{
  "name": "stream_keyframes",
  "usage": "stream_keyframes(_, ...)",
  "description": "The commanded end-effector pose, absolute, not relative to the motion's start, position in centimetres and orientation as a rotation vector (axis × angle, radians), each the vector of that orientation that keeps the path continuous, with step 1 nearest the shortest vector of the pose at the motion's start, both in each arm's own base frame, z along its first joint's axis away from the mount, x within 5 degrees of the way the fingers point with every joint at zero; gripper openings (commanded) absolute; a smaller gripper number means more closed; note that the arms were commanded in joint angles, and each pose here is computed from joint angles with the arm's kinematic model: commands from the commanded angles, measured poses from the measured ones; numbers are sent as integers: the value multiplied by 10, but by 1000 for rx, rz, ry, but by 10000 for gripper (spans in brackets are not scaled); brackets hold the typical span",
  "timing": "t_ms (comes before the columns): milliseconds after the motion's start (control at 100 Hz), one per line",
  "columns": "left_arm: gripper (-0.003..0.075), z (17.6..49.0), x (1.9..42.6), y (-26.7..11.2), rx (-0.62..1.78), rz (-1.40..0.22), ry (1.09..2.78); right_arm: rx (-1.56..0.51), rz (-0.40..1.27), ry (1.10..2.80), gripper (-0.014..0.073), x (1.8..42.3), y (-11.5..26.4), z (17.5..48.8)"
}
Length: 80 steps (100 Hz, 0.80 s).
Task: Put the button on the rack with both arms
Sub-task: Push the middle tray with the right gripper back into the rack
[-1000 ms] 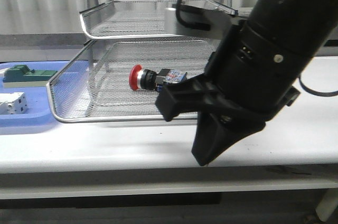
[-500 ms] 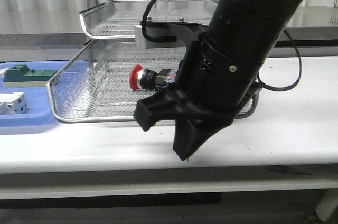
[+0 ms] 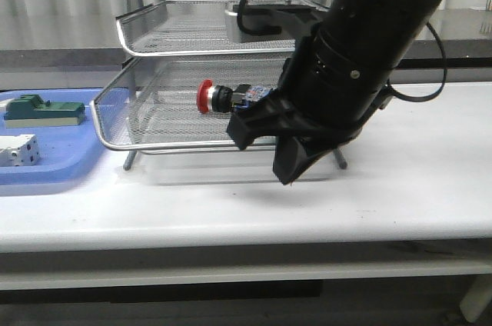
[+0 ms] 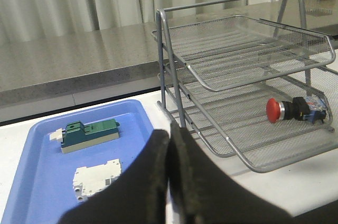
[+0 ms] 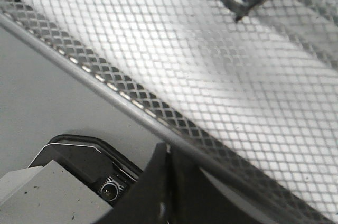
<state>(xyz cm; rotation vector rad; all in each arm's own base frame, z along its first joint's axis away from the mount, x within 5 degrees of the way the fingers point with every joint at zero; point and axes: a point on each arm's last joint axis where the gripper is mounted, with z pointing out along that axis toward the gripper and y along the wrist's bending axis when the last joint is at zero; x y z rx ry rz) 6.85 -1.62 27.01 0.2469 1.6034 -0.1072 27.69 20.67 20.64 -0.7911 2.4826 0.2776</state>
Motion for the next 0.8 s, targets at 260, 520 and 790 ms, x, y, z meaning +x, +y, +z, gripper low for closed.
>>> stream_keyframes(260, -20, 287, 68, -15, 201, -115, 1503, -698, 242, 2305, -69, 325, 199, 236)
stream_keyframes(520, -20, 287, 68, -15, 201, -115, 1503, -721, 205, 2283, -69, 350, 209, 230)
stream_keyframes(790, -20, 287, 68, -15, 201, -115, 1503, -700, 180, 2201, -69, 371, 208, 250)
